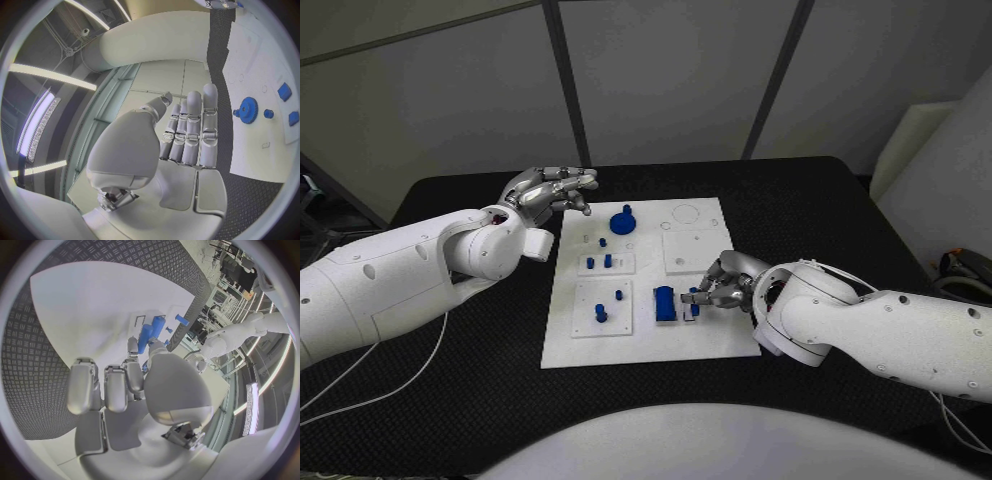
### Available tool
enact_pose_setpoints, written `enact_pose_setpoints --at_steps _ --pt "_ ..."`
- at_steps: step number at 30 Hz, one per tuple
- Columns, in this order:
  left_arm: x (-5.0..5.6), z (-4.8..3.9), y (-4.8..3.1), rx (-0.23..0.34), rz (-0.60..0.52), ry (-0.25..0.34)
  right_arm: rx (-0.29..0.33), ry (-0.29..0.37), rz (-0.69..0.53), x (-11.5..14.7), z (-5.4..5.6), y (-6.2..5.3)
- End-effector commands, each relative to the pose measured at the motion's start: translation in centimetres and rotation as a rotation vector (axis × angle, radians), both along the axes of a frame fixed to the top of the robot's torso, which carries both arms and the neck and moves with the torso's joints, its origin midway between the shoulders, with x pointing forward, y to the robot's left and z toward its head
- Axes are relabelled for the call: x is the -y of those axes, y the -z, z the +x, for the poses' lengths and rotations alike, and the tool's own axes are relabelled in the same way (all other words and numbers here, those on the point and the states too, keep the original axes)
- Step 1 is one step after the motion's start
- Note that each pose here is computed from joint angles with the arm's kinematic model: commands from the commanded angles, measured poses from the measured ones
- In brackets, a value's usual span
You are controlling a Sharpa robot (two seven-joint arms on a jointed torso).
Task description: Assemble the parts on the task board
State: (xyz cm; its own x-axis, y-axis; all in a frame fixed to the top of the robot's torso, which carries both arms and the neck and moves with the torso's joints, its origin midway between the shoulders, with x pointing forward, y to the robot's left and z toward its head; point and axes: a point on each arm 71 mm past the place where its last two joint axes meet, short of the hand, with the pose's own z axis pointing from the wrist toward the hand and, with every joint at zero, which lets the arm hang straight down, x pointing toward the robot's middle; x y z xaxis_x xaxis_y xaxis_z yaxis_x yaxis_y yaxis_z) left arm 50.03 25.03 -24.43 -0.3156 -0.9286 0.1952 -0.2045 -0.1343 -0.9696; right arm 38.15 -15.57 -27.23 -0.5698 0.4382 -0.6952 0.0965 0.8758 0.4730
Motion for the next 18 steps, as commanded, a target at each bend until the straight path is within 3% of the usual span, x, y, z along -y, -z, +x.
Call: enact_pose_setpoints --at_steps 1,18 --pt "0.21 0.04 -0.13 0.002 -0.007 0.009 -0.020 -0.014 -0.006 -0.29 0.08 0.16" --pt "0.13 -0.01 -0.18 0.002 -0.007 0.010 -0.010 -0.039 -0.050 -0.84 0.68 0.62"
